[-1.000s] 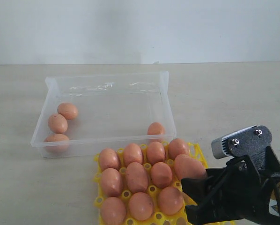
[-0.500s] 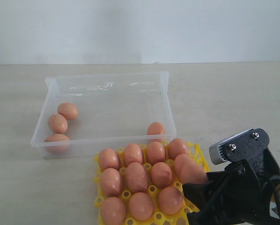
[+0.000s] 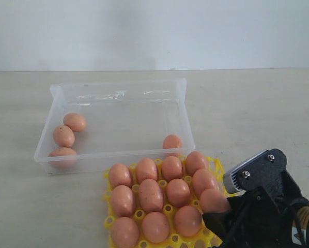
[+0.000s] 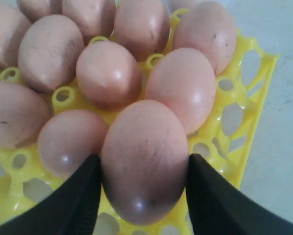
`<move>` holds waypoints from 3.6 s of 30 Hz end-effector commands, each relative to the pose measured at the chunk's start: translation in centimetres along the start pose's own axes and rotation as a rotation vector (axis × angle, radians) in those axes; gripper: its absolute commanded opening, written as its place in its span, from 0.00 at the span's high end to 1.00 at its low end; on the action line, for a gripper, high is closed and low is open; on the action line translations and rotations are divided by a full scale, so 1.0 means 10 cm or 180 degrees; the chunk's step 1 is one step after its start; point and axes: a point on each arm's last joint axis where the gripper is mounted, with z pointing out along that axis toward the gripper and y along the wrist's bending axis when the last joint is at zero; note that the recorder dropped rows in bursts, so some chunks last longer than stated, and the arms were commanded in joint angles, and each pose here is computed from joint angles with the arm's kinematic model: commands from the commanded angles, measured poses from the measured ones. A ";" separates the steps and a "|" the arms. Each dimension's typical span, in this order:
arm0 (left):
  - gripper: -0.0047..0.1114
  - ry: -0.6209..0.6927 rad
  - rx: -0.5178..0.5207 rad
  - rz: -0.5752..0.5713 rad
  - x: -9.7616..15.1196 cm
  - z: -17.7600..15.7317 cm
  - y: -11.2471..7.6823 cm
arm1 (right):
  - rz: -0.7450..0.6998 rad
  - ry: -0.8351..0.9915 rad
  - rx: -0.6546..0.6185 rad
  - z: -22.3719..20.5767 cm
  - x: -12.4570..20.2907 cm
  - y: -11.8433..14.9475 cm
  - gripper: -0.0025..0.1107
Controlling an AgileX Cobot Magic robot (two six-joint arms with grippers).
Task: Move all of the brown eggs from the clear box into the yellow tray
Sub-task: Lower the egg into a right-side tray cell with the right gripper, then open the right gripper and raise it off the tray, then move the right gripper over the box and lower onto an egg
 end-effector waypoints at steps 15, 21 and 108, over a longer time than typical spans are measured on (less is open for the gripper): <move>0.92 0.0003 -0.0001 0.0027 0.01 0.01 0.00 | -0.0226 0.0144 -0.0049 0.08 0.06 0.01 0.55; 0.92 0.0003 -0.0001 0.0027 0.01 0.01 0.00 | -0.0225 0.0083 -0.0054 0.07 0.04 0.01 0.55; 0.92 0.0003 -0.0001 0.0027 0.01 0.01 0.00 | -0.0576 0.0867 -0.1029 1.27 -2.85 0.84 0.82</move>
